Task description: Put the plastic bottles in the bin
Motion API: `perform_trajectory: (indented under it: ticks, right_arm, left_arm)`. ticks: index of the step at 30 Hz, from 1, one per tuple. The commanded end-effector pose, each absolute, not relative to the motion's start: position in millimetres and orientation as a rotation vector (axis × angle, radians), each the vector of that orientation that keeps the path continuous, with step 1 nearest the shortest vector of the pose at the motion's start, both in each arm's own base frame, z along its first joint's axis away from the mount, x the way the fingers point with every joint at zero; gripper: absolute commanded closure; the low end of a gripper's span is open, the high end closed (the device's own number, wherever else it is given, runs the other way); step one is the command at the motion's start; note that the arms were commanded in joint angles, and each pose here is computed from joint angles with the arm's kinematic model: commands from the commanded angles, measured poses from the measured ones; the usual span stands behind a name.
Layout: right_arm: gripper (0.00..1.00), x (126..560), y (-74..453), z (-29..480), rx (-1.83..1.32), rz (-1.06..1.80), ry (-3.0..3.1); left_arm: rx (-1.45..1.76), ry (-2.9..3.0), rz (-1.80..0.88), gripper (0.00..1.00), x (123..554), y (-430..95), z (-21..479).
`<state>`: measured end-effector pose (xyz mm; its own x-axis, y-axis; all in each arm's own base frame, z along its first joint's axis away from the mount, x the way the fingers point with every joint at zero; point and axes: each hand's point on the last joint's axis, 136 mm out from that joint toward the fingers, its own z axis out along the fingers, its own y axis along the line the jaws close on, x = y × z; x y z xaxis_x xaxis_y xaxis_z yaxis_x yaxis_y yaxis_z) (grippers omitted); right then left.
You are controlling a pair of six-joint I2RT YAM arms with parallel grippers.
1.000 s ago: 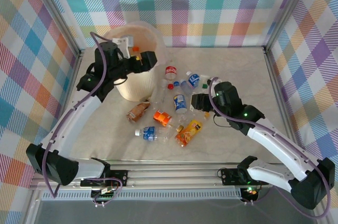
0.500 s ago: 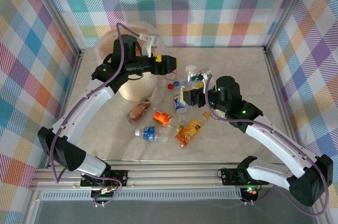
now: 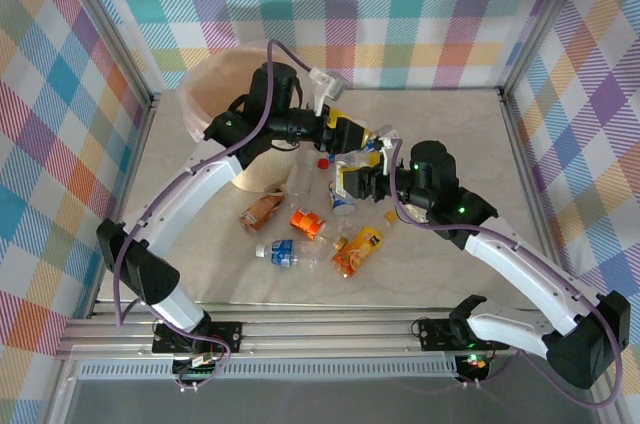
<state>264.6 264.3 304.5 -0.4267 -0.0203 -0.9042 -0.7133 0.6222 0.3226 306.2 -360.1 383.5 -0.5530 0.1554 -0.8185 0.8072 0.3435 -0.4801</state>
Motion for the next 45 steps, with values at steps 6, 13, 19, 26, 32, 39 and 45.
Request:
perform_trajectory:
  ticks: [6, 13, 19, 26, 32, 39, 45]
  right_arm:
    - [0.42, 265.5, 269.2, 336.2, -0.595, 0.922, 1.755]
    - [0.41, 267.9, 267.7, 333.9, -0.581, 0.91, 1.764]
    - [0.22, 270.4, 263.8, 328.4, -0.557, 0.886, 1.797]
    - [0.0, 266.3, 250.9, 325.4, -0.499, 0.857, 1.844]
    - [0.0, 257.5, 234.6, 329.1, -0.426, 0.845, 1.884]
    - [0.0, 254.5, 205.0, 326.5, -0.238, 0.779, 1.974]
    - [0.0, 264.4, 170.6, 298.5, 0.019, 0.602, 2.125]
  left_arm:
    - [0.911, 1.943, -1.257, 0.48, 297.8, -371.1, 377.4]
    - [0.908, 1.951, -1.235, 0.75, 296.1, -367.1, 374.9]
    - [0.864, 1.947, -1.137, 0.85, 301.2, -355.2, 377.9]
    - [0.751, 1.93, -0.972, 0.94, 320.4, -329.0, 389.7]
    - [0.619, 1.881, -0.849, 0.98, 343.4, -292.5, 417.0]
    - [0.441, 1.771, -0.722, 0.99, 371.8, -240.7, 468.3]
    - [0.336, 1.678, -0.588, 0.98, 394.0, -196.9, 512.8]
